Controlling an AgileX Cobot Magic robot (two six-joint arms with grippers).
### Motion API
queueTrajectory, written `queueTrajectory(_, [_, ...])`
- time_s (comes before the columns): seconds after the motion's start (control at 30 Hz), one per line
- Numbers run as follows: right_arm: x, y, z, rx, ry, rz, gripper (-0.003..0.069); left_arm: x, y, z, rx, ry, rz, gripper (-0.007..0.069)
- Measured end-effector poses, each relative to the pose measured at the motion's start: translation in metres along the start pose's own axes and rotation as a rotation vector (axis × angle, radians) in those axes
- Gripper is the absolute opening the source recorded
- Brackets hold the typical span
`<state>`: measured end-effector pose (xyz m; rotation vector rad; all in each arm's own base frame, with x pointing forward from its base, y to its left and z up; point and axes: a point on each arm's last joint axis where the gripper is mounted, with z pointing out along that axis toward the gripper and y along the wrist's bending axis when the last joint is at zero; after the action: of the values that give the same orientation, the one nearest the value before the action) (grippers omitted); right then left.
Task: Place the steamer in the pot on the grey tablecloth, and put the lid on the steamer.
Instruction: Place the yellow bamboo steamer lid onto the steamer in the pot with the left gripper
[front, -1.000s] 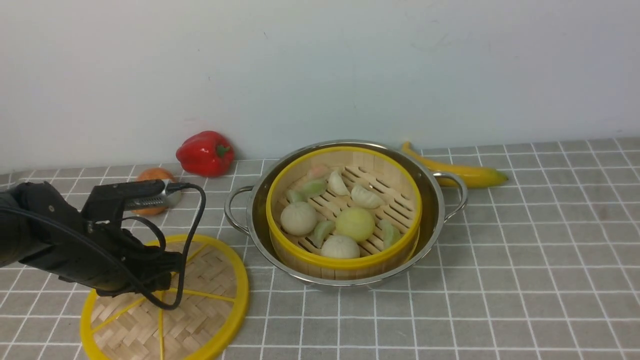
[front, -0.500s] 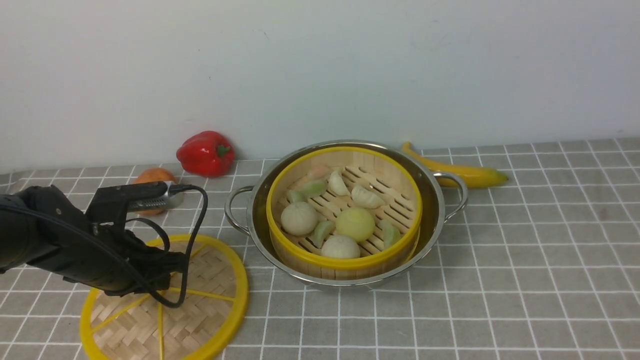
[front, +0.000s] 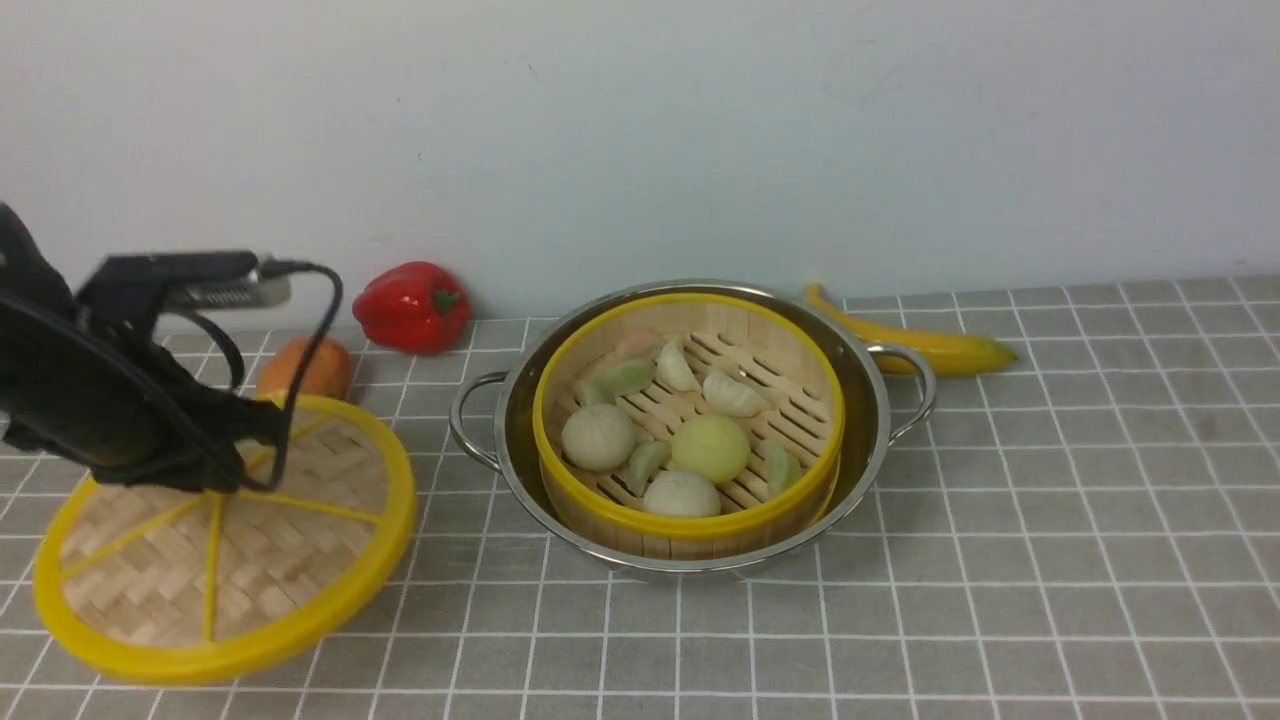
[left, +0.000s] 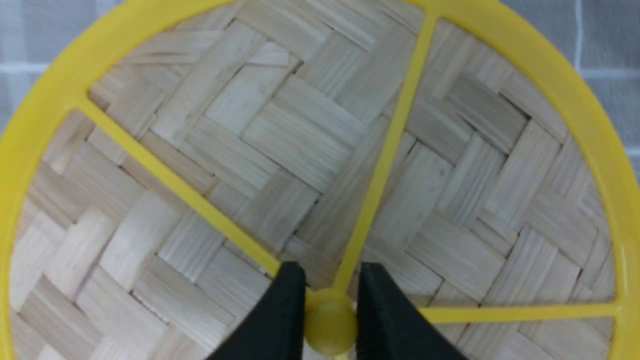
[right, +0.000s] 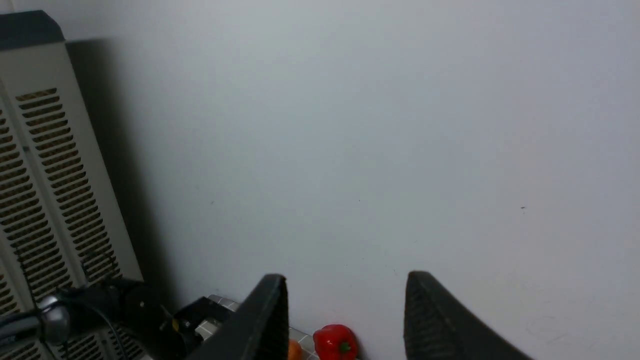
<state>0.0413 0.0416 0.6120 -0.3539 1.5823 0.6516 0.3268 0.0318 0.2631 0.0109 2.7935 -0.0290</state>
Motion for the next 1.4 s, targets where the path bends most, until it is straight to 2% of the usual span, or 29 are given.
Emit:
queueTrajectory(0.1, [0.000, 0.000, 0.000, 0.001, 0.000, 0.000, 0.0331, -0.020, -0.003, -0.029, 0.000, -0.045, 0.001, 0.0120])
queueTrajectory(0.23, [0.000, 0.000, 0.000, 0.001, 0.000, 0.000, 0.0331, -0.041, -0.028, -0.058, 0.037, -0.135, 0.066, 0.0120])
queueTrajectory(0.27, [0.000, 0.000, 0.000, 0.000, 0.000, 0.003, 0.0331, -0.054, -0.060, -0.071, 0.082, -0.186, 0.145, 0.0120])
queueTrajectory(0.3, [0.000, 0.000, 0.000, 0.000, 0.000, 0.005, 0.0331, -0.055, -0.063, -0.072, 0.087, -0.189, 0.153, 0.0120])
queueTrajectory(0.37, [0.000, 0.000, 0.000, 0.000, 0.000, 0.012, 0.0331, -0.062, -0.087, -0.075, 0.120, -0.202, 0.212, 0.0120])
queueTrajectory(0.43, [0.000, 0.000, 0.000, 0.000, 0.000, 0.021, 0.0331, -0.070, -0.129, -0.063, 0.168, -0.183, 0.308, 0.0120])
queueTrajectory(0.57, [0.000, 0.000, 0.000, -0.003, 0.001, 0.028, 0.0331, -0.076, -0.190, -0.034, 0.224, -0.140, 0.429, 0.0120])
queueTrajectory(0.77, [0.000, 0.001, 0.000, -0.006, 0.001, 0.045, 0.0332, -0.078, -0.242, 0.001, 0.245, -0.101, 0.504, 0.0120])
queueTrajectory(0.87, [0.000, 0.001, 0.000, -0.006, 0.001, 0.052, 0.0332, -0.078, -0.254, 0.016, 0.230, -0.088, 0.530, 0.0120])
queueTrajectory(1.07, [0.000, 0.001, 0.000, -0.007, 0.001, 0.054, 0.0332, -0.080, -0.256, 0.038, 0.177, -0.079, 0.537, 0.0120])
queueTrajectory(1.4, [0.000, 0.001, 0.000, -0.014, 0.002, 0.058, 0.0332, -0.083, -0.258, 0.039, 0.185, -0.116, 0.529, 0.0120])
